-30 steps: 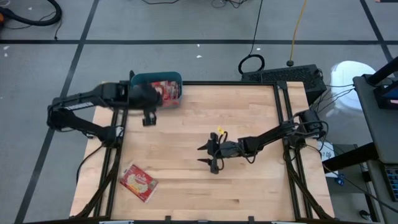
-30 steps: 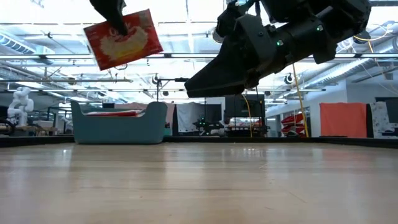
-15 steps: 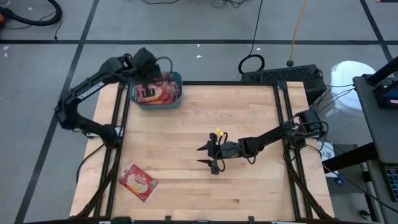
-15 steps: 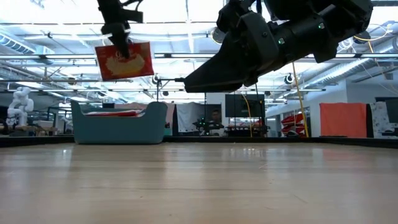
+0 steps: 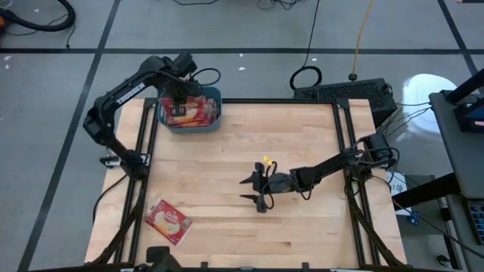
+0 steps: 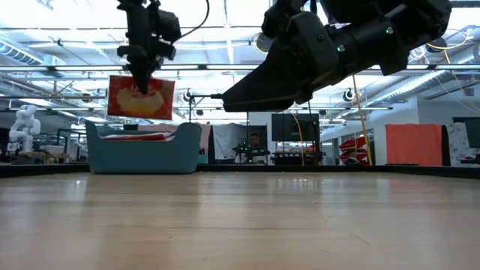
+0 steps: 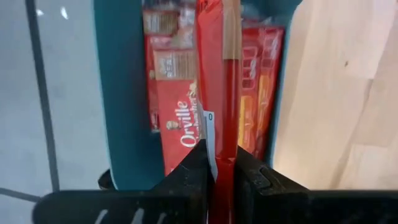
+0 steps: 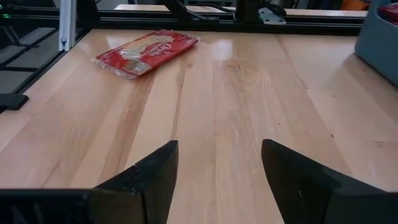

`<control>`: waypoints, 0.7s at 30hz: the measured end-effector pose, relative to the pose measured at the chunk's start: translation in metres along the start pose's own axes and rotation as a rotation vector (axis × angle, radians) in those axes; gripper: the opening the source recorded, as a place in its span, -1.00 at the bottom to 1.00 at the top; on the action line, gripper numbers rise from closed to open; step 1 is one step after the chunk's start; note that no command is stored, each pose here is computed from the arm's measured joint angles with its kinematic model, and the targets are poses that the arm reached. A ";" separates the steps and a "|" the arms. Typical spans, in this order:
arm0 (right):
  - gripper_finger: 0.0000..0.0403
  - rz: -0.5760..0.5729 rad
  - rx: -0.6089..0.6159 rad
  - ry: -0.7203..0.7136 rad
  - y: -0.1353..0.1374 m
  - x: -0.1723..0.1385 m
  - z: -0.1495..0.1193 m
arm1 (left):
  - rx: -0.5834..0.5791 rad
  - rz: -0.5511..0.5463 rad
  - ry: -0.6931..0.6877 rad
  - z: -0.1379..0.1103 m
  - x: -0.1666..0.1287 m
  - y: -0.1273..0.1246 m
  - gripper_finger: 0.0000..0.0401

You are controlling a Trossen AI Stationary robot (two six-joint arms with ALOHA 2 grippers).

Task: Sort popcorn bags into baskets
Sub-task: Put the red popcorn bag into the blue bin

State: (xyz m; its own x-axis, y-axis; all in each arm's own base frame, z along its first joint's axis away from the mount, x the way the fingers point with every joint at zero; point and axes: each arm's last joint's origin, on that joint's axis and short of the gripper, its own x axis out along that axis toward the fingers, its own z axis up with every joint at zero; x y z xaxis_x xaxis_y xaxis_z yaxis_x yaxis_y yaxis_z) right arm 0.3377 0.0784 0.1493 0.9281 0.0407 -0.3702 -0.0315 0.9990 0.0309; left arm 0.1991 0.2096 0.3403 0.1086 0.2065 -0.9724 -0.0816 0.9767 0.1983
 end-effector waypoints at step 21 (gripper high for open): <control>0.10 0.003 0.001 0.008 0.000 0.000 -0.001 | -0.213 -0.094 0.097 -0.013 0.031 0.027 -0.79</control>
State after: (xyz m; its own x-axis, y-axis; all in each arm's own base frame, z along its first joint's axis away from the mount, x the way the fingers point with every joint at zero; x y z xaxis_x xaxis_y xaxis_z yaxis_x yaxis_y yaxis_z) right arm 0.3373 0.0787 0.1485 0.9251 0.0436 -0.3773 -0.0335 0.9989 0.0331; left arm 0.1874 0.2415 0.3143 0.0314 0.0984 -0.9947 -0.2839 0.9550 0.0855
